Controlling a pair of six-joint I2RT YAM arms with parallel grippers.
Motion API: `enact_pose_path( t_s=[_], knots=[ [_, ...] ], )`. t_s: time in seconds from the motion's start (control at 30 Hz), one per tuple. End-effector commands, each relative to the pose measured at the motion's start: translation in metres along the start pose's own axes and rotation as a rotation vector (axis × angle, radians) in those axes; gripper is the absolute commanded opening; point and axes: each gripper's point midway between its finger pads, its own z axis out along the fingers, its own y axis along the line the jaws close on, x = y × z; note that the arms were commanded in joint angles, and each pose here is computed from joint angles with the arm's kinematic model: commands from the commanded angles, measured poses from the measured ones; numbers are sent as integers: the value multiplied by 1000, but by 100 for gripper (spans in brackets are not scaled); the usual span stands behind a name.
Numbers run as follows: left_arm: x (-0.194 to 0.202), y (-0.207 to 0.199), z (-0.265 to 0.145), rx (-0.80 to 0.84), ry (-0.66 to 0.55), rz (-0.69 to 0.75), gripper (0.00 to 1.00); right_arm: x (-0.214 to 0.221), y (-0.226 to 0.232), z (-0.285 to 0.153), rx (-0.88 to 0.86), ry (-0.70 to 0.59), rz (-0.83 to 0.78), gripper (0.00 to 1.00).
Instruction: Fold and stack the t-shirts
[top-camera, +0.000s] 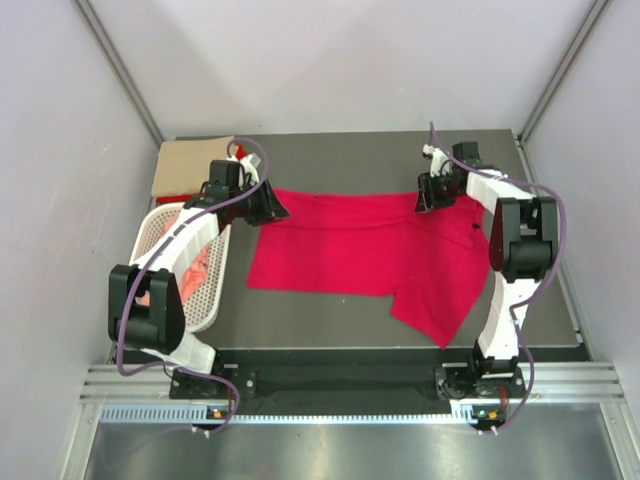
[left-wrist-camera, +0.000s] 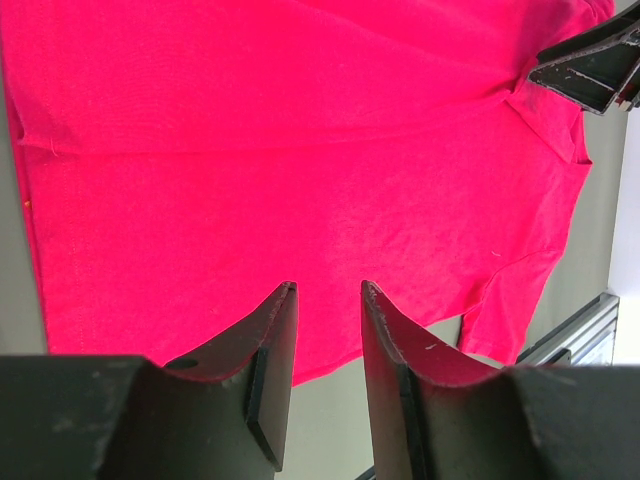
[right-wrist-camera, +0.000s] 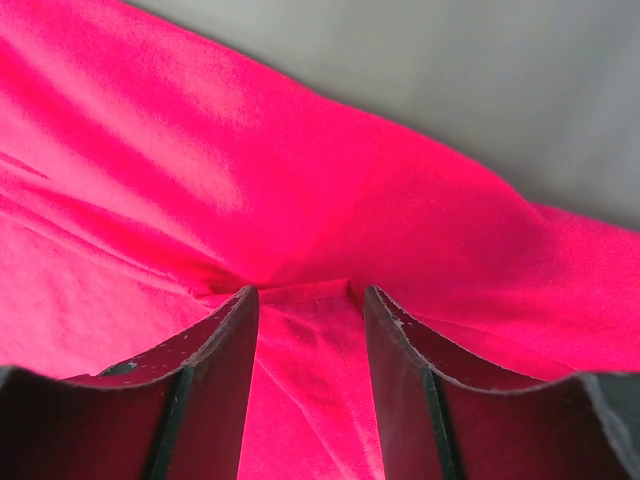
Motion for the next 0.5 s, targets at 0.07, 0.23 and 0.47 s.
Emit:
enact_pose_path(
  t_s=[0.07,0.23,0.47],
  knots=[
    [-12,-17,-5,61,-50,41,36,-16,-2,2,-16,-55,-49,47],
    [-12,-18,-5,63,-53,45,37,-13,1,6,-47,-45,-46,49],
    [-13,-19,-5,67,-51,42,36,-13,3,9,-57,-38,-39,49]
  ],
)
